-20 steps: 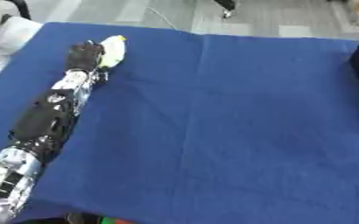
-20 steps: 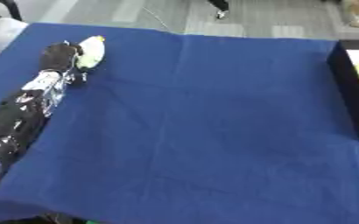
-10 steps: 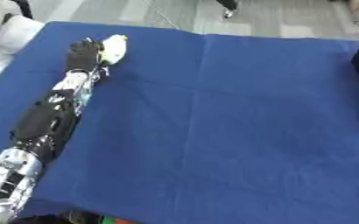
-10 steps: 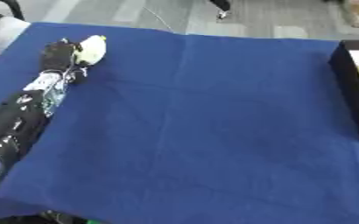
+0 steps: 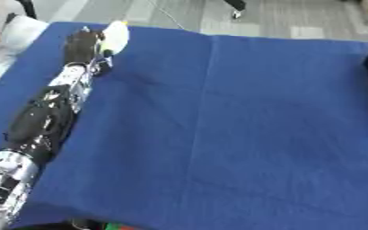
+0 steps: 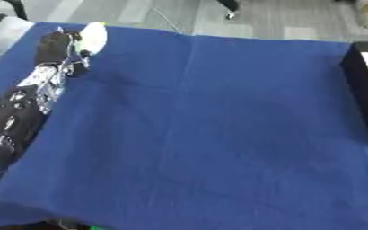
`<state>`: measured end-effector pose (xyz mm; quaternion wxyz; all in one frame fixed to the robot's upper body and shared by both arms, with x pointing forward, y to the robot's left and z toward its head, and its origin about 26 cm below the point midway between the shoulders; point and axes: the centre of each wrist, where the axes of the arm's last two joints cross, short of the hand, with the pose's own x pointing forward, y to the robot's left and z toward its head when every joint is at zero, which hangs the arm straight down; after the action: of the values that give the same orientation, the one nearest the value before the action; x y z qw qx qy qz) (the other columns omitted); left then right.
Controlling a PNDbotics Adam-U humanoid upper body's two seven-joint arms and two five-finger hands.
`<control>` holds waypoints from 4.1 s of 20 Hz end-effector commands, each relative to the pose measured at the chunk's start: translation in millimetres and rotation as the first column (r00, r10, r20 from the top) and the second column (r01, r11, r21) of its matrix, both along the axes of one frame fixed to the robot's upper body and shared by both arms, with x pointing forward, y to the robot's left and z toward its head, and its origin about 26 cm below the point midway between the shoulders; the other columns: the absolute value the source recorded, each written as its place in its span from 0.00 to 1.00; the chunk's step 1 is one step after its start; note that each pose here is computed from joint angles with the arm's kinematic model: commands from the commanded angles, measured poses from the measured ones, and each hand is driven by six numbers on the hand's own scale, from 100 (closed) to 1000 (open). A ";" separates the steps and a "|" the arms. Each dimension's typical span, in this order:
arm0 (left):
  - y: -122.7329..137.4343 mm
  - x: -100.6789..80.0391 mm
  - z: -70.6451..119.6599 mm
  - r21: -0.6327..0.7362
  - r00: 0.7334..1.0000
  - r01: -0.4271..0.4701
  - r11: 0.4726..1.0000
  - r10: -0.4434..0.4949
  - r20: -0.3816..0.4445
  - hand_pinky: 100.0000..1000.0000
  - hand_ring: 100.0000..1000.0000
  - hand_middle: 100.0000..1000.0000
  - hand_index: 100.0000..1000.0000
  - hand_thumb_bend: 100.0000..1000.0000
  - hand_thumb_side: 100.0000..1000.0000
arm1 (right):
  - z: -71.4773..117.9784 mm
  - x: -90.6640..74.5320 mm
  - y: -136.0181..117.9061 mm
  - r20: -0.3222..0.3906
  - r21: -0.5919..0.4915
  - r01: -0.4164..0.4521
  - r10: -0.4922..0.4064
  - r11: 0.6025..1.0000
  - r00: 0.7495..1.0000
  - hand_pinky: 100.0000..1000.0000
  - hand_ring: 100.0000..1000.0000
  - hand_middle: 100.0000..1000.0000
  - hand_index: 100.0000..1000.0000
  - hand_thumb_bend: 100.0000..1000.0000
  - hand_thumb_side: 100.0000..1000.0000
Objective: Pick up the objects with one hand, pass them to the other hand, and then place them into the box on the other side of the table.
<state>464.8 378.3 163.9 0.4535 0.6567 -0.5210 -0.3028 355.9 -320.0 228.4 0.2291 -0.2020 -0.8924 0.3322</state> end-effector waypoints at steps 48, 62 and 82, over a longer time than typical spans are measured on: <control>-161.6 -156.6 117.2 0.158 0.332 0.941 0.299 -0.907 -0.258 0.61 0.25 0.00 0.29 0.00 0.07 | 41.3 -37.5 103.1 0.064 -0.380 -0.508 0.571 0.772 0.819 1.00 1.00 0.81 1.00 0.00 0.11; -166.5 -162.6 125.6 0.125 0.169 0.981 0.147 -0.969 -0.181 0.62 0.25 0.00 0.29 0.00 0.13 | 53.7 -51.7 147.0 0.107 -0.386 -0.692 0.775 0.610 0.623 0.95 0.95 0.76 1.00 0.00 0.00; -173.5 -162.6 126.7 0.096 0.030 0.995 0.013 -0.985 -0.171 0.63 0.25 0.00 0.29 0.00 0.15 | 58.7 -55.4 167.5 0.197 -0.460 -0.628 0.762 0.627 0.617 0.89 0.99 0.87 1.00 0.00 0.00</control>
<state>305.6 204.2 280.6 0.0803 0.1338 -0.7839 -0.6009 305.4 -153.0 278.4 -0.1107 0.0787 -0.8550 0.5006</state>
